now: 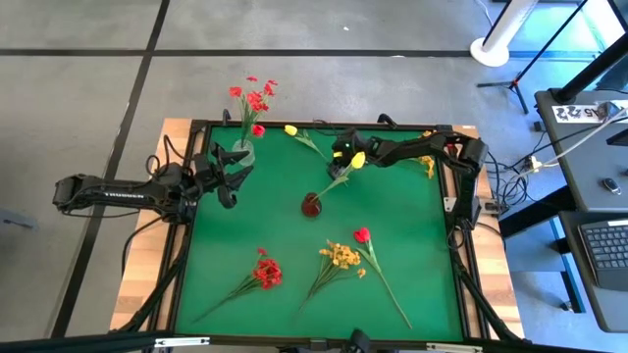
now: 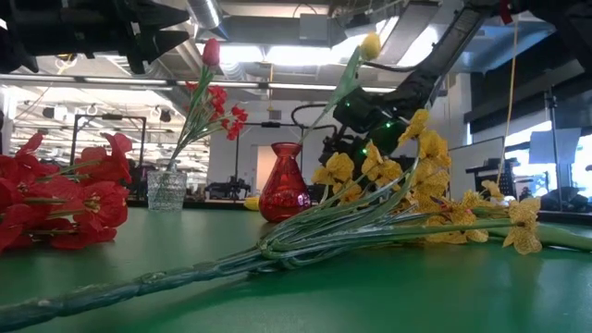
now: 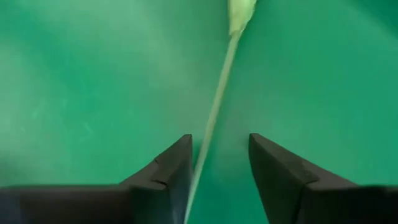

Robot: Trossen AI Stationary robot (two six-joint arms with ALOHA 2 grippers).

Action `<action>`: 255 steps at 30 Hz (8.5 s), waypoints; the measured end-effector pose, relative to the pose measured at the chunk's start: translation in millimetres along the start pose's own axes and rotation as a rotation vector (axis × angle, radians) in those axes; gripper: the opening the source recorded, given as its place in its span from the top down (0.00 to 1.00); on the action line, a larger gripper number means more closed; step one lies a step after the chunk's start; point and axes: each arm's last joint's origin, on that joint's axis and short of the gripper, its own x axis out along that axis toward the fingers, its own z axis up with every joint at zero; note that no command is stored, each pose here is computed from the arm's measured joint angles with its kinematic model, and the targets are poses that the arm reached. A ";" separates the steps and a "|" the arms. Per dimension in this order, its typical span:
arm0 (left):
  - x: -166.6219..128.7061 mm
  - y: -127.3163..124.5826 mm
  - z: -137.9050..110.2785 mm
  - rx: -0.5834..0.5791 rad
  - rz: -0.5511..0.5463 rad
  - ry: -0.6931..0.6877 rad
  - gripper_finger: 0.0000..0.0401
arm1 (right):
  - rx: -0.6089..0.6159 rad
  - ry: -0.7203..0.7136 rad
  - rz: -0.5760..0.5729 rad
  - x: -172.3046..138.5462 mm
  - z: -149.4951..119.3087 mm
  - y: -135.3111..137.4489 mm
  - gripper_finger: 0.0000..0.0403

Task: Sort flowers into vase by color
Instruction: Put the yellow tulip into the red flower vase, then put the red flowers into the transparent flower vase

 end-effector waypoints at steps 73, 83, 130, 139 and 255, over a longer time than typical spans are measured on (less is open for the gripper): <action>131.7 -99.5 36.2 -0.090 -0.215 0.150 0.44 | -0.161 -0.825 0.438 -235.5 -24.7 136.9 1.00; 168.1 -100.8 34.9 -0.112 -0.081 0.120 0.44 | -0.177 -0.801 0.462 -230.7 -29.1 145.2 1.00; 150.9 -94.8 59.0 -0.024 -0.016 0.150 1.00 | -0.296 -0.772 0.395 -251.7 -35.6 132.7 0.71; 121.4 -85.3 91.5 0.038 -0.014 0.188 1.00 | -0.275 -0.788 0.339 -289.8 -46.4 110.5 0.51; -30.5 -229.4 -122.6 -0.014 0.243 1.887 0.45 | -0.252 -0.703 0.130 -298.5 -62.2 91.0 0.53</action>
